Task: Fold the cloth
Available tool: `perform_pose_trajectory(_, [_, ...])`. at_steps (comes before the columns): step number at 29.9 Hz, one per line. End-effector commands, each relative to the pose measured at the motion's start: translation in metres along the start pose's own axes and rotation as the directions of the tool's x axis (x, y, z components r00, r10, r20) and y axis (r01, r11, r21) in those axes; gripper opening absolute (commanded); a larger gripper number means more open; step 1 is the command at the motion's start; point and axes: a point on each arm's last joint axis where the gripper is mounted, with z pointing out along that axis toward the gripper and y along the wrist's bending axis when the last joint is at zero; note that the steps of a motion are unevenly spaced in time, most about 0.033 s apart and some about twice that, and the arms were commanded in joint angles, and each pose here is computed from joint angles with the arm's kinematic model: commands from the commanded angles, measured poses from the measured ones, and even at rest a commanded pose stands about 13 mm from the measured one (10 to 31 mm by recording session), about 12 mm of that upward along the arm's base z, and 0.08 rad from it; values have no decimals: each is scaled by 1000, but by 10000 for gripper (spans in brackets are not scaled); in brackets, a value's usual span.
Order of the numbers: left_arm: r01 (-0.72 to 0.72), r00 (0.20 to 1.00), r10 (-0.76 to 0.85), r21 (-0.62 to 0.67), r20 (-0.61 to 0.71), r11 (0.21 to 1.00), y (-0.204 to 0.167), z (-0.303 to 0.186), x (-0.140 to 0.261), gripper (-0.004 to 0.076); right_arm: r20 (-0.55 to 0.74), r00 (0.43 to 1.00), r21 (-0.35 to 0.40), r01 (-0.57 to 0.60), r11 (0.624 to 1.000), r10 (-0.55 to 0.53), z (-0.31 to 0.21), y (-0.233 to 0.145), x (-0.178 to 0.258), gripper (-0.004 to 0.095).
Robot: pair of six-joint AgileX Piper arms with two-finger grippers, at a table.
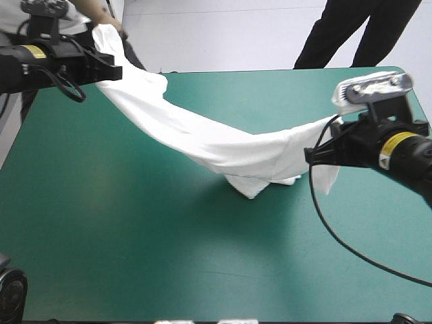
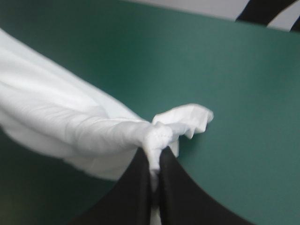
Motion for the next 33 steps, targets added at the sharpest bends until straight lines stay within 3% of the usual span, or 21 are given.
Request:
perform_pose_trajectory(1, [-44,981,39,21,189,999,-25,-71,-16,-10,202,979,59,-2,998,-10,-47,-23,-29,-17])
perform_pose_trajectory(11, [-149,812,89,58,578,987,-62,-175,-37,-10,509,856,100,43,994,-88,-119,-43,-85,-17])
perform_pose_trajectory(18, [-191,684,124,12,718,982,-76,-222,-34,-10,617,785,60,22,998,-54,-137,-43,-102,-17])
perform_pose_trajectory(24, [-160,760,140,-25,634,987,-63,-194,-38,-10,561,824,80,37,996,-76,-115,-34,-105,-17])
perform_pose_trajectory(28, [-129,854,114,-6,508,992,-48,-148,-42,-10,459,887,107,-3,994,-47,-76,-22,-102,-17])
perform_pose_trajectory(33, [-83,948,71,25,310,996,-27,-78,-41,-10,289,951,270,27,962,-108,-13,-12,-88,-18])
